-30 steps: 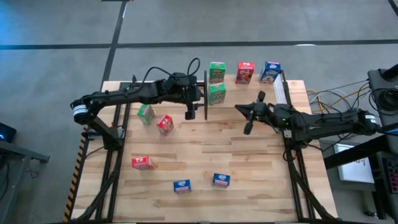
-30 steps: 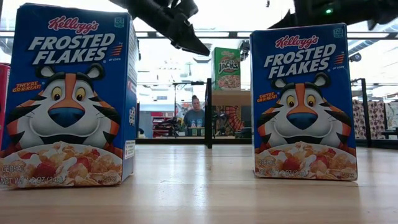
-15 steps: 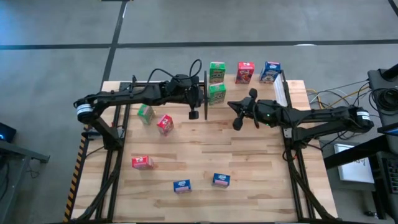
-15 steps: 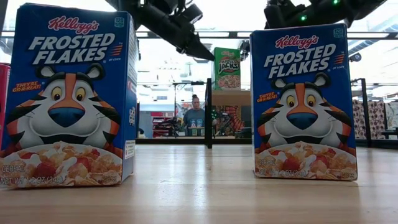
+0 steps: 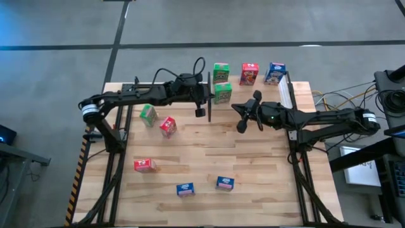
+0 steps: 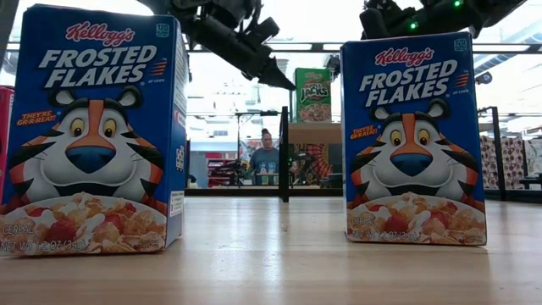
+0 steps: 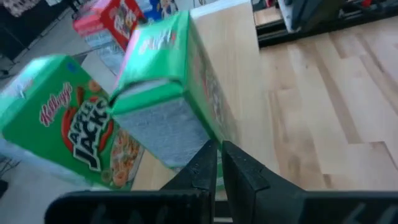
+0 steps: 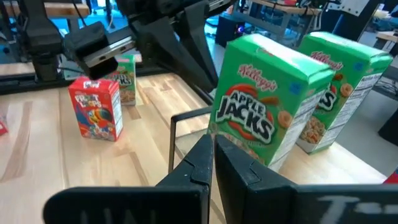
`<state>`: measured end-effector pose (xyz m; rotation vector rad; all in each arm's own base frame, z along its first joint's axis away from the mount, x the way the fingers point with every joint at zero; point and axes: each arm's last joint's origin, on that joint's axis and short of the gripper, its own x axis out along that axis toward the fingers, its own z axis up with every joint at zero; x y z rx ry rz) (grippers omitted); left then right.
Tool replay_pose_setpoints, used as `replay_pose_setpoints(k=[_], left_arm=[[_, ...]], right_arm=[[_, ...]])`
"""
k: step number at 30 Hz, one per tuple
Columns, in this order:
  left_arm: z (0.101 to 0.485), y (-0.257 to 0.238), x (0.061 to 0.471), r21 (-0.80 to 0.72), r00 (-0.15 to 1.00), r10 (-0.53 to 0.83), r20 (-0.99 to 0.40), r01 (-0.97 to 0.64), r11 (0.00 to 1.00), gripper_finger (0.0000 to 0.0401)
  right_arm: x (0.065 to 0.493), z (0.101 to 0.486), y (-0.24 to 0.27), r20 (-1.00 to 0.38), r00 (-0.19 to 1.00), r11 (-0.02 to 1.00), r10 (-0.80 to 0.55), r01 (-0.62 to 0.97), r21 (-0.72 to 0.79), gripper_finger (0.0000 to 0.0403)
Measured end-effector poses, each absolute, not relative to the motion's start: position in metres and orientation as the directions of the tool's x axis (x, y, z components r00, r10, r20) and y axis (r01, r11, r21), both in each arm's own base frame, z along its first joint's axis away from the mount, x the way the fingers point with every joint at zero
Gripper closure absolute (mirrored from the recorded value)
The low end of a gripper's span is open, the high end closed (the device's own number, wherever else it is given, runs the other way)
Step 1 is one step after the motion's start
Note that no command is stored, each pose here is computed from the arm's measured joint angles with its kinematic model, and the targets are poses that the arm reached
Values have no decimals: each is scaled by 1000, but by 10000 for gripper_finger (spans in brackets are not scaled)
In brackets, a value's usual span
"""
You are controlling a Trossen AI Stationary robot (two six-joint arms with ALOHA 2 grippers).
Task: Stack cereal on shelf
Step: Put the bottom green cereal box on the shelf aligned with other green cereal boxes
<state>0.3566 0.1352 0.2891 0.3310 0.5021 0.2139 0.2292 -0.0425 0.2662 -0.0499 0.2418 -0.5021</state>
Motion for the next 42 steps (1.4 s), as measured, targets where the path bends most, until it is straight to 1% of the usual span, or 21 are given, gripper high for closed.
replay_pose_setpoints(k=[5, 10, 15, 19, 22, 27, 30, 33, 39, 42], left_arm=[[286, 140, 358, 375, 842, 320, -433, -155, 914, 394], [285, 140, 358, 361, 841, 322, -435, -165, 918, 394], [288, 139, 356, 355, 842, 321, -433, -168, 920, 394], [285, 137, 356, 341, 833, 310, -457, -157, 927, 394], [284, 133, 356, 326, 831, 284, -478, -132, 936, 394], [282, 129, 358, 273, 862, 163, -480, -30, 961, 394], [282, 130, 361, 279, 877, 161, -452, -32, 960, 394], [279, 132, 366, 290, 881, 179, -437, -50, 956, 394], [273, 138, 368, 356, 836, 325, -442, -169, 919, 394], [272, 140, 368, 361, 830, 337, -444, -178, 915, 394]], right_arm=[[230, 264, -48, -226, 833, 863, -504, 497, -91, 394], [228, 258, -58, -262, 771, 810, -581, 579, -91, 394], [231, 248, -70, -306, 729, 782, -612, 615, -99, 394], [235, 242, -80, -331, 699, 762, -633, 637, -112, 394], [240, 239, -85, -345, 691, 760, -635, 640, -115, 394], [250, 238, -89, -358, 685, 761, -634, 634, -135, 394], [255, 238, -90, -364, 683, 763, -633, 628, -150, 394], [256, 238, -91, -365, 682, 764, -634, 627, -155, 394], [256, 239, -90, -360, 684, 764, -634, 627, -153, 394], [256, 239, -90, -360, 684, 764, -634, 627, -153, 394]])
